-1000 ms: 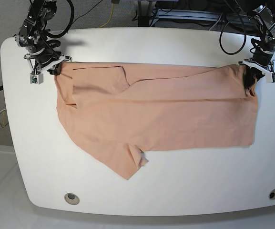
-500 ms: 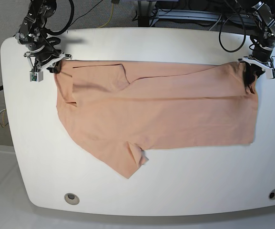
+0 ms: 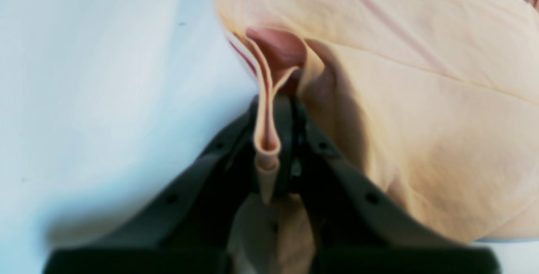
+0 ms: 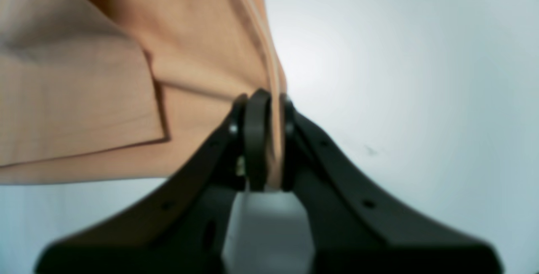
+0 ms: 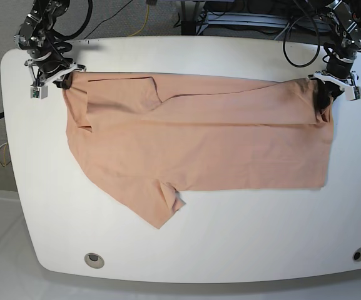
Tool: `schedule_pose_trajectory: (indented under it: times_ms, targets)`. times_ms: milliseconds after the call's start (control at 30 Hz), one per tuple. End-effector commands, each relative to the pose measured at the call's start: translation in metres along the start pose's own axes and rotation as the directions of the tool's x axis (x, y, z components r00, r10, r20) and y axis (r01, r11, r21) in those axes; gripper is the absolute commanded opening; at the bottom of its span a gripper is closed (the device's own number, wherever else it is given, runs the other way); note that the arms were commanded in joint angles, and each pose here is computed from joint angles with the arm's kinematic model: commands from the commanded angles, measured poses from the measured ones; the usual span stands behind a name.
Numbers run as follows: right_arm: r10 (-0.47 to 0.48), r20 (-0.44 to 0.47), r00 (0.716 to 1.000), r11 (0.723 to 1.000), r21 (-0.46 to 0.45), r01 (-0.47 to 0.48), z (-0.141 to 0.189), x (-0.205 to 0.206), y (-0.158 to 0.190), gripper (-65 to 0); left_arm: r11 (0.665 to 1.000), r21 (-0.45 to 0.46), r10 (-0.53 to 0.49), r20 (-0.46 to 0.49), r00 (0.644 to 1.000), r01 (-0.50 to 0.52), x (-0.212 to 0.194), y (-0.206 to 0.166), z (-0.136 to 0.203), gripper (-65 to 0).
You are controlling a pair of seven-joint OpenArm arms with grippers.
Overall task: Fold the T-shirt properly
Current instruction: 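Drag both grippers back, pulling the shirt's shoulder edge toward the robot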
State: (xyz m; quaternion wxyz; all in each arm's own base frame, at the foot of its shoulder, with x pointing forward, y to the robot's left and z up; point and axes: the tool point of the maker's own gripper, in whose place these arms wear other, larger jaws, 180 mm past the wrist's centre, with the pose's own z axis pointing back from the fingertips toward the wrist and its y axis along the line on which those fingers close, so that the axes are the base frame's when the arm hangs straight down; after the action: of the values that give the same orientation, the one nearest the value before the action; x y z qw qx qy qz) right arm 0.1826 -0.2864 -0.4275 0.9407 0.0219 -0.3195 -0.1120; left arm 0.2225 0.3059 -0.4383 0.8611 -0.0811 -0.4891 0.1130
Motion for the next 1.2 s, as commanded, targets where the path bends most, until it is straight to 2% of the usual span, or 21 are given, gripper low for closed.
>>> schedule_pose_trajectory:
  times_ms: [0, 633, 1167]
  targets:
    - [0.032, -0.053, 0.998, 0.997, -0.065, -0.036, 0.006, -0.007, -0.020, -65.0, 0.996, 0.038, -0.062, -0.327, 0.943, 0.079, -0.073, 0.009, 0.017, -63.8]
    - [0.031, -0.049, 0.998, 0.998, -0.058, -0.034, 0.004, -0.006, -0.017, -65.0, 0.995, 0.063, -0.045, -0.412, 0.910, 0.077, -0.108, 0.020, 0.052, -63.8]
    - [0.031, -0.052, 0.998, 0.998, -0.059, -0.034, 0.005, -0.007, -0.017, -65.0, 0.995, 0.067, -0.043, -0.416, 0.908, 0.078, -0.110, 0.021, 0.055, -63.8]
